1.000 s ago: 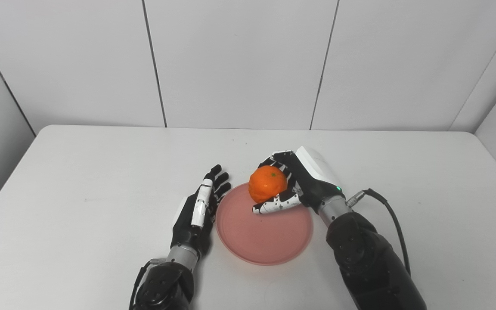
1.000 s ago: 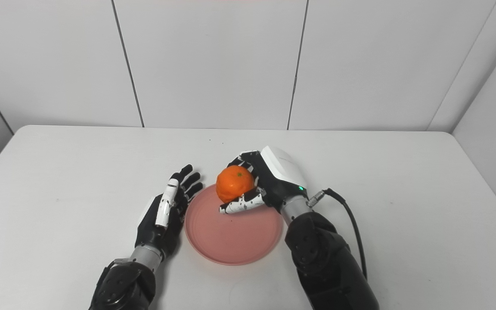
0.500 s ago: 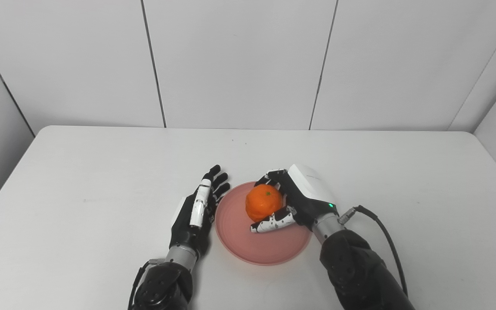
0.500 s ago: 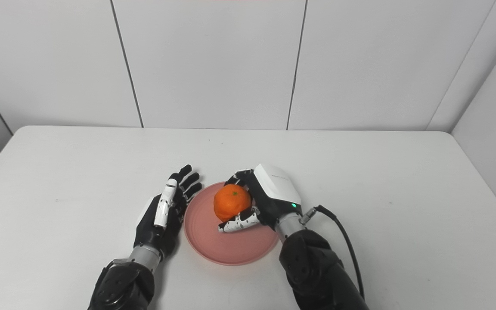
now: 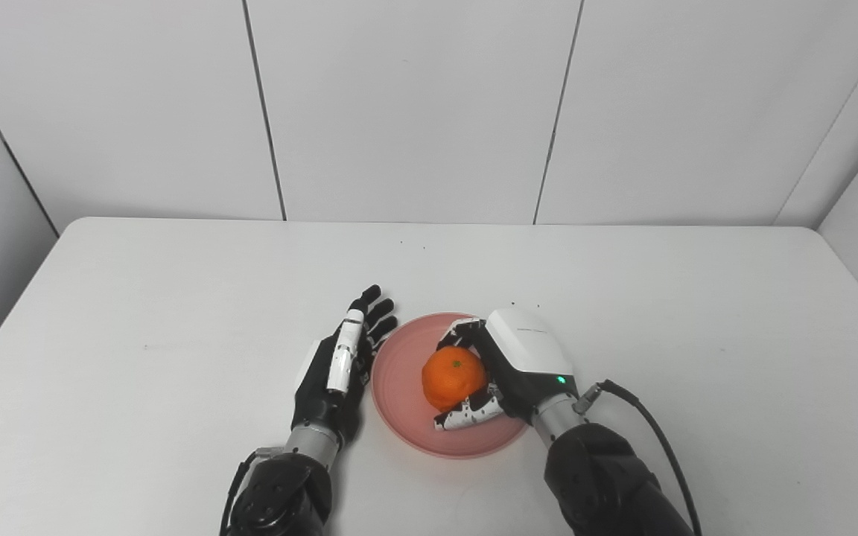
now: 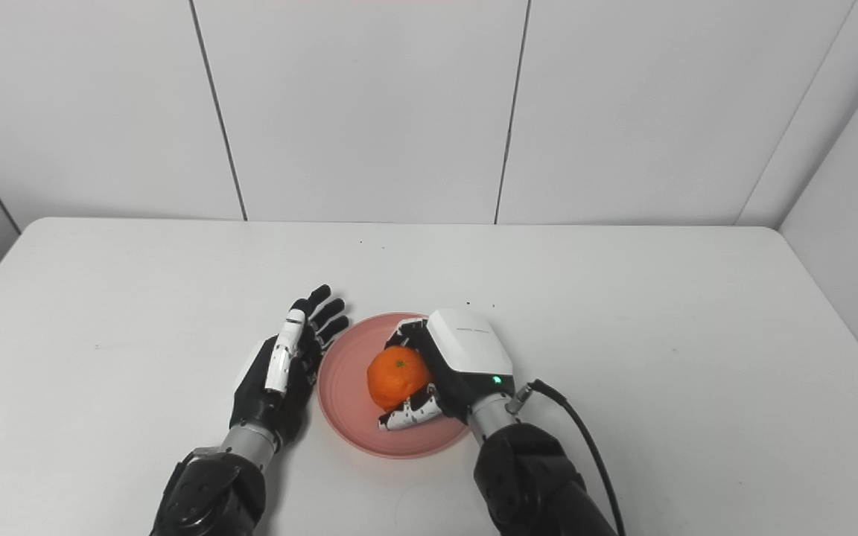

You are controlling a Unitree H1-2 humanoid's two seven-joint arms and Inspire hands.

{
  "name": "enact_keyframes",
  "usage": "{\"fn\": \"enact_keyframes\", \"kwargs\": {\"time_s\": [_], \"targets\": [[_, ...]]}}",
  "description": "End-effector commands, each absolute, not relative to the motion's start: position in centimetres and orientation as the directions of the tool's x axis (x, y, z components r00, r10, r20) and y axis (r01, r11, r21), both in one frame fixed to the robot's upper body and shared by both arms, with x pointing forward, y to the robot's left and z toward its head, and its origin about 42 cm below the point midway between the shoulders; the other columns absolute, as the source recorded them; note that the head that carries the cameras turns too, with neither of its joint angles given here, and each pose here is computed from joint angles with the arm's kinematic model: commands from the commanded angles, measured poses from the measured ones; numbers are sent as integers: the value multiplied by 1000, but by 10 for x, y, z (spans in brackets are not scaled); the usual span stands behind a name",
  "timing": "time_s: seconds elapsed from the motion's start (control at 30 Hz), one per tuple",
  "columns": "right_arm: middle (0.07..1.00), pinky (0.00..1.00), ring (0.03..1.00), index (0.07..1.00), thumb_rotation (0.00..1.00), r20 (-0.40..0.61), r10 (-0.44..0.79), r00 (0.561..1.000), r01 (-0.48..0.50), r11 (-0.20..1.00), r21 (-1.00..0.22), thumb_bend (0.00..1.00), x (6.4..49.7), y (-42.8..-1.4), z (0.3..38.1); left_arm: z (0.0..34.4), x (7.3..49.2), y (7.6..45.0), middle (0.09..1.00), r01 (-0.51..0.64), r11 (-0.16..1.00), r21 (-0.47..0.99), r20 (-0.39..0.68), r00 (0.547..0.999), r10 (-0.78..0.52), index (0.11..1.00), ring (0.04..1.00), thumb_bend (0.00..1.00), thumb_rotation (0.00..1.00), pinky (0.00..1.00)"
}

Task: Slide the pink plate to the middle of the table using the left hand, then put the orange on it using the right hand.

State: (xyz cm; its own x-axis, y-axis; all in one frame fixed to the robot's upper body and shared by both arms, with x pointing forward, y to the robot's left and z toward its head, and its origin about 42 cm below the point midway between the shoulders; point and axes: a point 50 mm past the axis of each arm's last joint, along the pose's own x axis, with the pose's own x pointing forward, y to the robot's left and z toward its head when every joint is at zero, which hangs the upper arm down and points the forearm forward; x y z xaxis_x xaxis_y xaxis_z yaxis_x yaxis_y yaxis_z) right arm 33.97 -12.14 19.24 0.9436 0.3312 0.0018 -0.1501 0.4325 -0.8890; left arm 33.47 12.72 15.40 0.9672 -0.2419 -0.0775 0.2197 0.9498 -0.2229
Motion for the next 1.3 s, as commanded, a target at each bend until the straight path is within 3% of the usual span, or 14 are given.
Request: {"fn": "enact_keyframes", "kwargs": {"time_s": [0.0, 0.2, 0.3, 0.4, 0.47, 0.5, 0.57, 0.63, 0.7, 0.8, 0.97, 1.27], "targets": [[337, 163, 242, 489, 132, 111, 366, 924, -64, 433, -899, 517, 339, -118, 212, 161, 335, 129, 924, 226, 948, -224, -41, 970, -241, 912, 919, 399, 1000, 922], [319, 142, 219, 489, 136, 117, 364, 924, -53, 423, -904, 520, 339, -117, 208, 160, 335, 131, 923, 229, 948, -219, -37, 969, -243, 914, 917, 396, 1000, 918], [432, 214, 312, 490, 142, 115, 364, 924, -53, 421, -905, 520, 339, -118, 208, 160, 335, 132, 927, 230, 948, -220, -36, 969, -244, 916, 919, 392, 1000, 923], [370, 172, 257, 491, 144, 118, 355, 927, -49, 427, -903, 521, 338, -118, 207, 159, 335, 134, 929, 234, 948, -218, -34, 969, -247, 919, 921, 392, 1000, 923], [381, 174, 262, 492, 147, 118, 349, 930, -46, 430, -902, 522, 338, -118, 207, 159, 335, 134, 928, 233, 947, -220, -34, 969, -246, 918, 920, 395, 1000, 921], [417, 201, 297, 492, 149, 117, 347, 931, -48, 432, -901, 522, 338, -118, 206, 159, 335, 134, 928, 232, 947, -221, -35, 969, -245, 918, 920, 396, 1000, 920], [530, 308, 419, 622, 221, 115, 347, 931, -51, 436, -899, 769, 339, -120, 206, 159, 335, 134, 928, 230, 947, -224, -36, 969, -244, 918, 920, 395, 1000, 921], [619, 401, 524, 663, 267, 118, 347, 930, -53, 446, -894, 851, 339, -122, 206, 158, 335, 135, 926, 231, 947, -222, -36, 969, -244, 919, 919, 398, 1000, 920], [638, 422, 547, 672, 278, 119, 345, 931, -56, 457, -888, 869, 339, -123, 206, 158, 336, 136, 926, 231, 948, -220, -37, 969, -245, 919, 919, 399, 1000, 919], [724, 544, 656, 719, 374, 118, 338, 934, -61, 476, -878, 954, 338, -125, 208, 157, 335, 137, 927, 233, 948, -216, -38, 968, -247, 921, 919, 400, 1000, 919], [797, 619, 726, 802, 510, 119, 340, 933, -80, 516, -853, 1000, 336, -129, 213, 156, 336, 137, 923, 235, 947, -221, -35, 968, -249, 918, 917, 395, 1000, 917], [844, 715, 795, 867, 633, 173, 351, 920, -75, 593, -802, 1000, 332, -137, 223, 157, 336, 137, 921, 236, 946, -221, -37, 967, -250, 919, 912, 405, 1000, 907]]}}
